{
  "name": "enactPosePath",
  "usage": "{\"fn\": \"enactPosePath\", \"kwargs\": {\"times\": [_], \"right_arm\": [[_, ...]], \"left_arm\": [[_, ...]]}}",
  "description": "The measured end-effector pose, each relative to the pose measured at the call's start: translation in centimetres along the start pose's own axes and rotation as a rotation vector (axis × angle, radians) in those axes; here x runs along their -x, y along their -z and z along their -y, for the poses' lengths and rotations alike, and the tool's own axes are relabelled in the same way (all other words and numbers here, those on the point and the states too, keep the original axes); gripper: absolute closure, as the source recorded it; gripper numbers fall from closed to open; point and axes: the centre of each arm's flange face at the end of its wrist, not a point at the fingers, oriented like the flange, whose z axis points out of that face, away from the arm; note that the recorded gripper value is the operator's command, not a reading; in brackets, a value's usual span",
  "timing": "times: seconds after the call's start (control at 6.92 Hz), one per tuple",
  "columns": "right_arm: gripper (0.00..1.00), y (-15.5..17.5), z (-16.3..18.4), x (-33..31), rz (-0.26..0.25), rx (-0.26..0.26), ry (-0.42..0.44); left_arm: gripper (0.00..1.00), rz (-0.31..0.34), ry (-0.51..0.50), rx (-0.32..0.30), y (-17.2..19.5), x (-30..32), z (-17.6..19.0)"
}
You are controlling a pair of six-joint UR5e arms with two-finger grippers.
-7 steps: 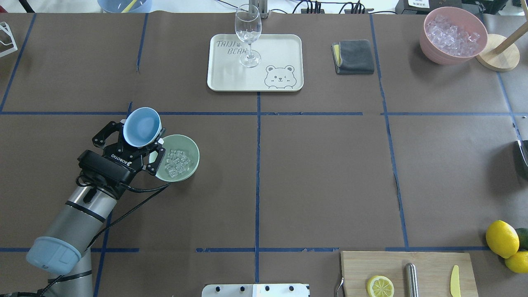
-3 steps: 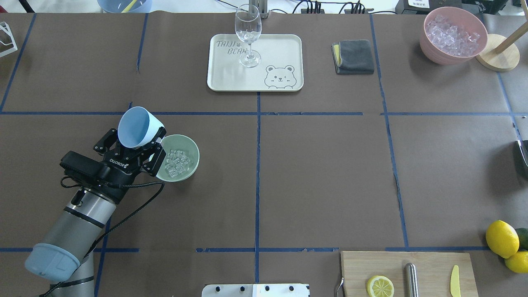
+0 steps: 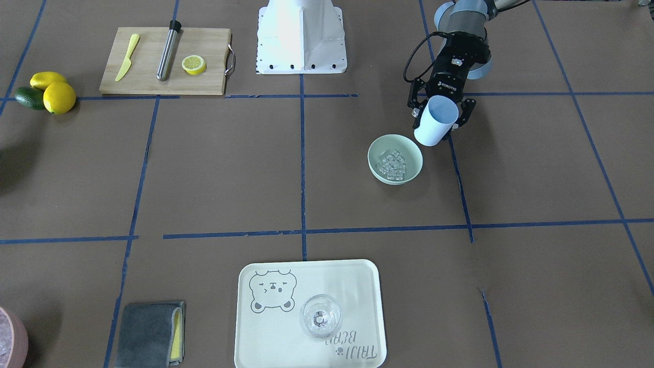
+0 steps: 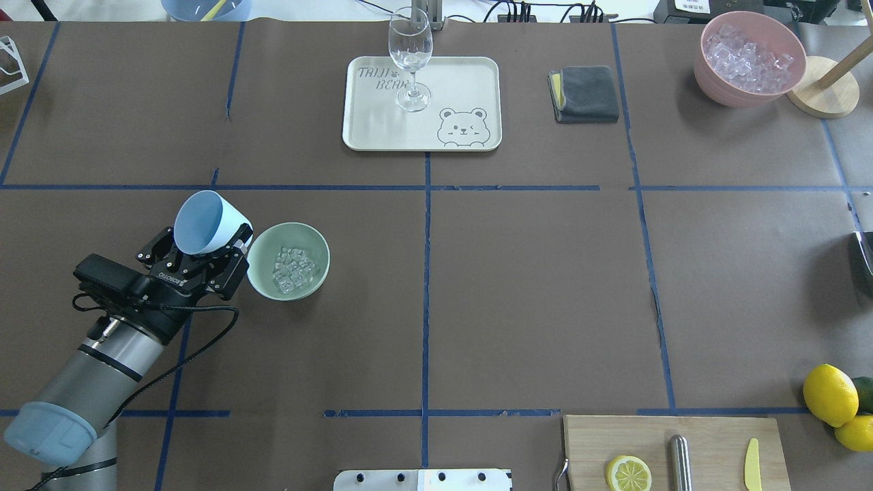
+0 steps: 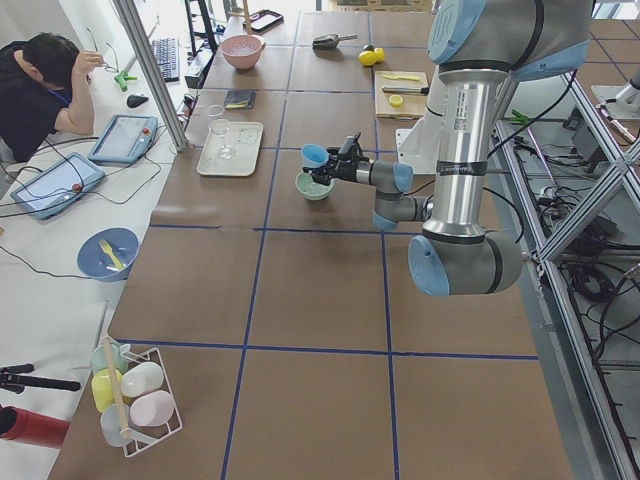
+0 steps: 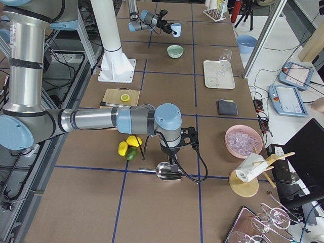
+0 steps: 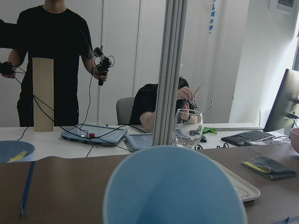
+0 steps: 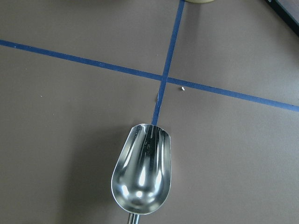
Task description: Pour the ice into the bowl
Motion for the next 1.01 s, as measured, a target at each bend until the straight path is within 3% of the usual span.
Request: {"fn": "enactPosePath", "kwargs": {"times": [0.29,0.72,1.01], "right_arm": [[0.0,0.0,0.0,0.0,-0.001,0.001,-0.001],[0.0,0.0,0.0,-0.1,-0.001,-0.001,-0.001],[0.0,0.1,-0.1,-0.1,-0.002,-0.003,-0.002]], "left_arm": [[1.0,0.039,0.136,0.07,2.0,5.7,-0.7],[1.0,0.237,0.006,0.093,3.6,17.9,-2.0],[1.0,0.308,-0.042,0.105,3.8,21.9,-3.4]]}}
